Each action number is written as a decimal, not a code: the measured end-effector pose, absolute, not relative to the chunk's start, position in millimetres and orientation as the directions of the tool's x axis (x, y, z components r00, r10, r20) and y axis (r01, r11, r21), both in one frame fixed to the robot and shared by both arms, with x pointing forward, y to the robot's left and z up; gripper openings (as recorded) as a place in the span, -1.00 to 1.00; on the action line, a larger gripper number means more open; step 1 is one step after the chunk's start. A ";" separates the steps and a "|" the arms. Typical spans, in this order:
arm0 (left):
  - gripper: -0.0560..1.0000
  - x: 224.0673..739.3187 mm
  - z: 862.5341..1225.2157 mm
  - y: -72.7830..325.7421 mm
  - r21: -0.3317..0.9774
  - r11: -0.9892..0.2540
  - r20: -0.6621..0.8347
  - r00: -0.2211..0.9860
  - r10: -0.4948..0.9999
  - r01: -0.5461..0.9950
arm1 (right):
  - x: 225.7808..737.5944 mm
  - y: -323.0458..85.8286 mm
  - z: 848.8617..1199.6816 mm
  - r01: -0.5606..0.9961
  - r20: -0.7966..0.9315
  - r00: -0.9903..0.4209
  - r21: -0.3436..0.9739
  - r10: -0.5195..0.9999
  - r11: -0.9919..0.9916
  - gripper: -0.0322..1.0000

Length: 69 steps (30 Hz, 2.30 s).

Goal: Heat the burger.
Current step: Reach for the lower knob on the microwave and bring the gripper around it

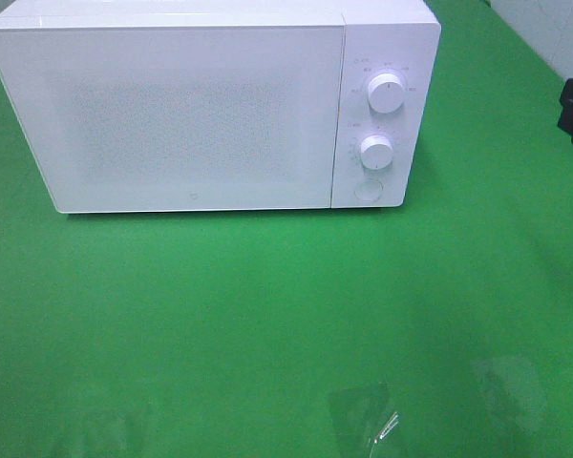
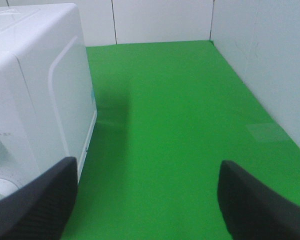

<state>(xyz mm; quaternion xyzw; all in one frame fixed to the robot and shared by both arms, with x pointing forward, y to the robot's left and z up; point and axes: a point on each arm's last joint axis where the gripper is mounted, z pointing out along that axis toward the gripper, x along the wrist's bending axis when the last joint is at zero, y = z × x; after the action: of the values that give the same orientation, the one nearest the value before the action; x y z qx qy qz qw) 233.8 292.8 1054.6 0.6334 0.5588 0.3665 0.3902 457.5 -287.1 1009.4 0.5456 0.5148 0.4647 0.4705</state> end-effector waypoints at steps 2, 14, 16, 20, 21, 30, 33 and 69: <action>0.98 233.8 1054.6 292.8 0.904 -0.071 0.028 0.107 0.994 0.422 | 456.9 -280.9 1005.0 0.108 0.006 0.040 0.994 0.999 -0.010 0.53; 0.98 233.8 1054.6 292.8 0.904 -0.071 0.028 0.107 0.994 0.422 | 459.1 -236.7 984.1 0.051 -0.035 0.047 0.998 0.998 0.033 0.53; 0.98 233.8 1054.6 292.8 0.904 -0.071 0.028 0.107 0.994 0.422 | 458.0 -228.2 979.3 0.040 -0.041 0.056 0.998 0.998 0.039 0.53; 0.98 233.8 1054.6 292.8 0.904 -0.071 0.028 0.107 0.994 0.422 | 454.9 -211.9 965.7 0.039 -0.071 0.076 0.997 0.995 0.068 0.53; 0.98 233.8 1054.6 292.8 0.904 -0.071 0.028 0.107 0.994 0.422 | 454.9 -211.9 965.7 0.039 -0.071 0.076 0.997 0.995 0.068 0.53; 0.98 233.8 1054.6 292.8 0.904 -0.071 0.028 0.107 0.994 0.422 | 465.0 -169.3 947.4 0.076 -0.099 -0.008 0.992 0.995 0.099 0.53; 0.98 233.8 1054.6 292.8 0.904 -0.071 0.028 0.107 0.994 0.422 | 469.3 -163.1 946.1 0.074 -0.097 -0.014 0.992 0.995 0.098 0.53; 0.98 233.8 1054.6 293.3 0.903 -0.074 0.033 0.104 0.994 0.422 | 534.6 -125.0 905.1 0.107 -0.058 -0.021 0.992 0.998 0.060 0.55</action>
<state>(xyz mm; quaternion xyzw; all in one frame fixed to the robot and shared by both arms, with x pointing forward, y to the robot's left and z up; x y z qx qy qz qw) 233.8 293.3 1054.6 0.6334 0.5590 0.3685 0.3880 534.6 -125.0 905.1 0.5067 0.5452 0.4619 0.4823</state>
